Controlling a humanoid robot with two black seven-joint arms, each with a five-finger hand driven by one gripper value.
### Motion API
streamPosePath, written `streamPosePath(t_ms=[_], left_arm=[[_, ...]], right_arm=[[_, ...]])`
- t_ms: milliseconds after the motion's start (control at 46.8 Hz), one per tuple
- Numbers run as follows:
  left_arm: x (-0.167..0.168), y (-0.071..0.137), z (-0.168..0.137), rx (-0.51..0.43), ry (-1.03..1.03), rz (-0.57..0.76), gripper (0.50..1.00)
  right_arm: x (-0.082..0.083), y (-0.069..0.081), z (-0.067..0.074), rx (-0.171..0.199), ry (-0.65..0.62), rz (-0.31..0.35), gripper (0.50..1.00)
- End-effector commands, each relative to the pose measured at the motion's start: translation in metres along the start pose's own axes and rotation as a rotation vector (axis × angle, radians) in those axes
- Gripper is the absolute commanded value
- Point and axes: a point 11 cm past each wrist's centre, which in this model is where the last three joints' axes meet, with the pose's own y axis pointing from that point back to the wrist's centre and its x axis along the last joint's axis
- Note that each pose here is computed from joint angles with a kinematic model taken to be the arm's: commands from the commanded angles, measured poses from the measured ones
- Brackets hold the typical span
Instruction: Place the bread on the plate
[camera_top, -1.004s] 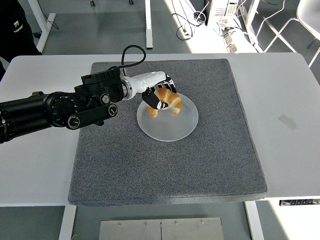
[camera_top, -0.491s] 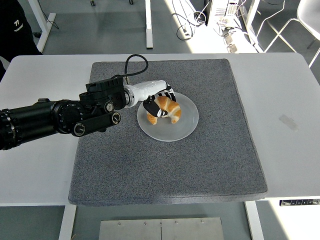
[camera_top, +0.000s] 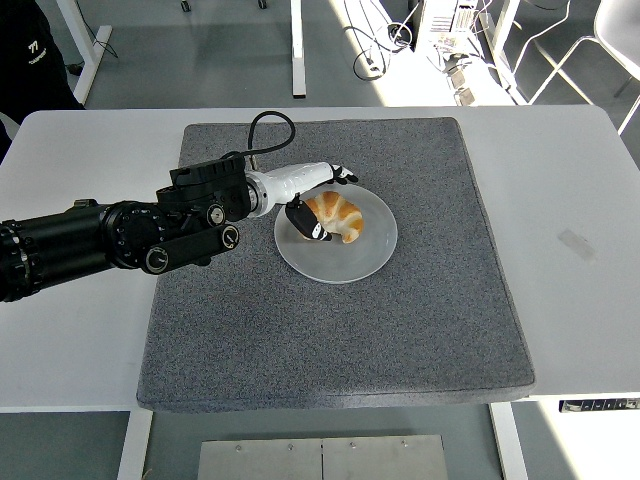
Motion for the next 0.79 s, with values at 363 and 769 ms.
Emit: streamPosePath(t_ms=[363, 769], left_arm=[[0.064, 0.013, 0.008, -0.114, 0.299, 0.182, 0.946], [0.090, 0.026, -0.035, -0.101, 0.664, 0.335, 0.948]], right_arm=[[0.000, 0.000, 0.000, 0.000, 0.000, 0.000, 1.000], [0.000, 0.000, 0.000, -0.001, 0.000, 0.000, 1.000]])
